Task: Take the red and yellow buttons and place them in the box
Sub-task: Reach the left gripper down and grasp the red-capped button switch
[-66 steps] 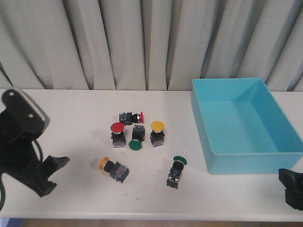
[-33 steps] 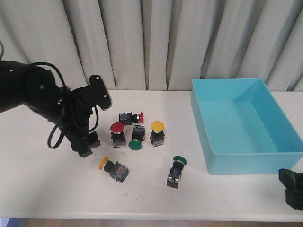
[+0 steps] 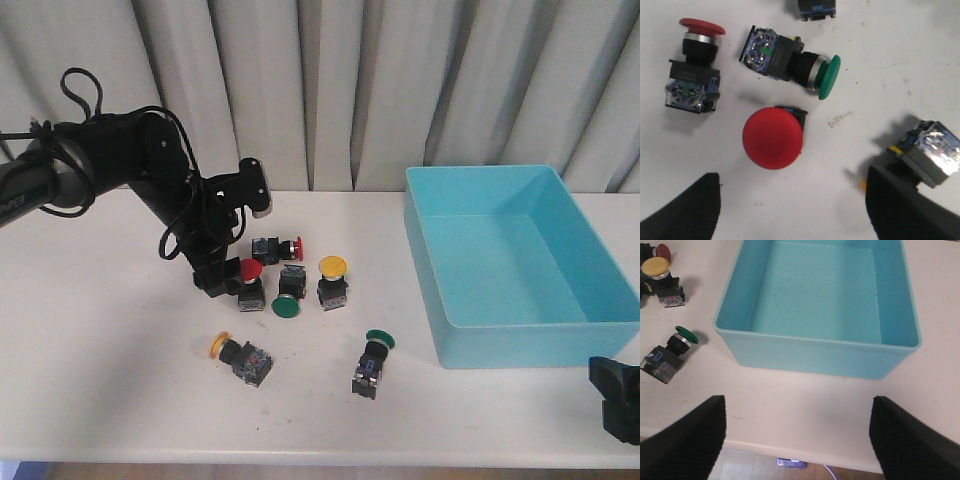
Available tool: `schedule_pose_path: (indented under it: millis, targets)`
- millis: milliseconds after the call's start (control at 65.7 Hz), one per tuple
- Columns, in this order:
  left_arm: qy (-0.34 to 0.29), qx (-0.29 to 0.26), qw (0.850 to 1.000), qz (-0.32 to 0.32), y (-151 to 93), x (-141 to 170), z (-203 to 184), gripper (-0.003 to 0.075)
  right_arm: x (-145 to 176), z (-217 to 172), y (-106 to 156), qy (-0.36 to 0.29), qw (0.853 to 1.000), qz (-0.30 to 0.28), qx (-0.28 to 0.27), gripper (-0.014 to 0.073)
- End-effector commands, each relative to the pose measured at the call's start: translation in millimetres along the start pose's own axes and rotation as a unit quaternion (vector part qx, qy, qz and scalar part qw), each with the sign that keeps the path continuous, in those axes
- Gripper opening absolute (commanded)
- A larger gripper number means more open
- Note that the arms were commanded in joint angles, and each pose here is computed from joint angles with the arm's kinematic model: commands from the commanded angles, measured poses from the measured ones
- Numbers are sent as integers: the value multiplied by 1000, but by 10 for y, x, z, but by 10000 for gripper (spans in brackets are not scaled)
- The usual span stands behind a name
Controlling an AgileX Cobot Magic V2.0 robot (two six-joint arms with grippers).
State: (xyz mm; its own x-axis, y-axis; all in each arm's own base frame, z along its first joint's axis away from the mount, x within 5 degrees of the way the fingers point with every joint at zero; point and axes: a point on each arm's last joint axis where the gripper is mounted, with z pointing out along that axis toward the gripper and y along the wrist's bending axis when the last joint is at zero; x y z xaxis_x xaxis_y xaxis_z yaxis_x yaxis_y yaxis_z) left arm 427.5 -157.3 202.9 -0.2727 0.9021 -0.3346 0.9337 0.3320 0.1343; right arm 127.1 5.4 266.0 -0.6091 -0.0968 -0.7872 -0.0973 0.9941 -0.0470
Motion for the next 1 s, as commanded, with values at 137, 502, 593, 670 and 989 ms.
schedule_pose_path:
  millis: [137,502,593,670,989]
  targets:
    - [-36,-20,999,18,168,-180,-48,585,-116,-32,-19,-31,999,-6,7,583]
    - [-50,-17,998,31,204,-185,218,355,-102,-31,-17,-23,1000,-6,6,583]
    - [-50,-19,998,32,208,-184,221,298,-101,-31,-17,-23,1000,-6,6,582]
    - [-50,-19,998,32,208,-184,221,252,-101,-31,-17,-23,1000,-6,6,582]
    - [-37,-26,999,31,208,-176,119,162,-101,-31,-17,-23,1000,-6,6,580]
